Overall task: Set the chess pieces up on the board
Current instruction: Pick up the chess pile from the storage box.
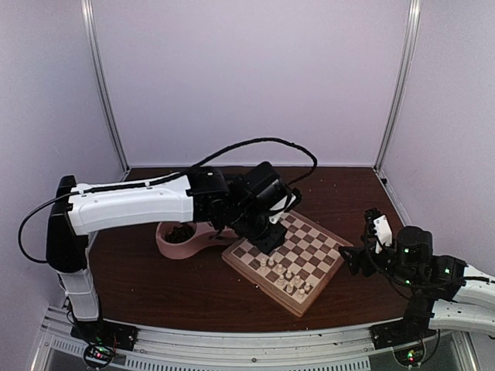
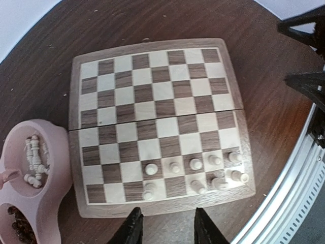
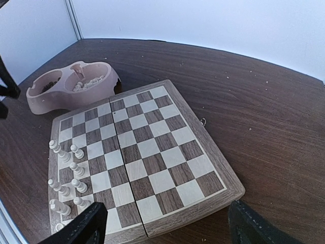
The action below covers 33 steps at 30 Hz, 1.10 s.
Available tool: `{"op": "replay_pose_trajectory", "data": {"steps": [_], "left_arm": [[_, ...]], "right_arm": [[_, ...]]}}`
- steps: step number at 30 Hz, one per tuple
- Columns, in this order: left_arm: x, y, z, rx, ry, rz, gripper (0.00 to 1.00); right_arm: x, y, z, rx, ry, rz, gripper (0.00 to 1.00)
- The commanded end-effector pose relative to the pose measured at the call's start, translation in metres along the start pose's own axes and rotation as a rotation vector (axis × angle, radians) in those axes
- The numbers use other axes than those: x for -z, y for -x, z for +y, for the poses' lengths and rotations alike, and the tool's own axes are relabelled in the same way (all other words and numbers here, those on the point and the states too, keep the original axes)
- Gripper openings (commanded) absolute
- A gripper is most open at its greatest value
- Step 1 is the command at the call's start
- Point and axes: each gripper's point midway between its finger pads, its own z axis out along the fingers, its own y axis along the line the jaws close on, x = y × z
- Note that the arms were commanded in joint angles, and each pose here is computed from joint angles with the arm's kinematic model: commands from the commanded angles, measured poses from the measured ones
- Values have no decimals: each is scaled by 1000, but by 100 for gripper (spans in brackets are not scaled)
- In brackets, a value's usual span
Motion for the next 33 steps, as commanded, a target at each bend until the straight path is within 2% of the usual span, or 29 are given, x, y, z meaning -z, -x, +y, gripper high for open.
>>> {"op": "replay_pose_trajectory", "data": {"steps": [1,5,9,14,17,24,33], "left_arm": [[25,6,51,46,76,-27,38],[33,0,92,104,139,-20,47],[41,-5,133,150,239,-18,68],[32,-12,176,206,289,25,71],[20,-16,196,230,296,58,64],[-19,-26,230,280,286,140,37],[-59,-37,259,319,278,206,32]], "right_arm": [[1,6,-2,-4,-13,-23,85],[1,7,-2,-4,-11,-25,85],[1,7,-1,-3,-8,-26,85],[1,7,-1,-2,-6,-25,85],[1,7,-1,-2,-6,-26,85],[-1,6,-1,2,-8,-16,85],[-1,6,-1,2,-9,-18,85]]}}
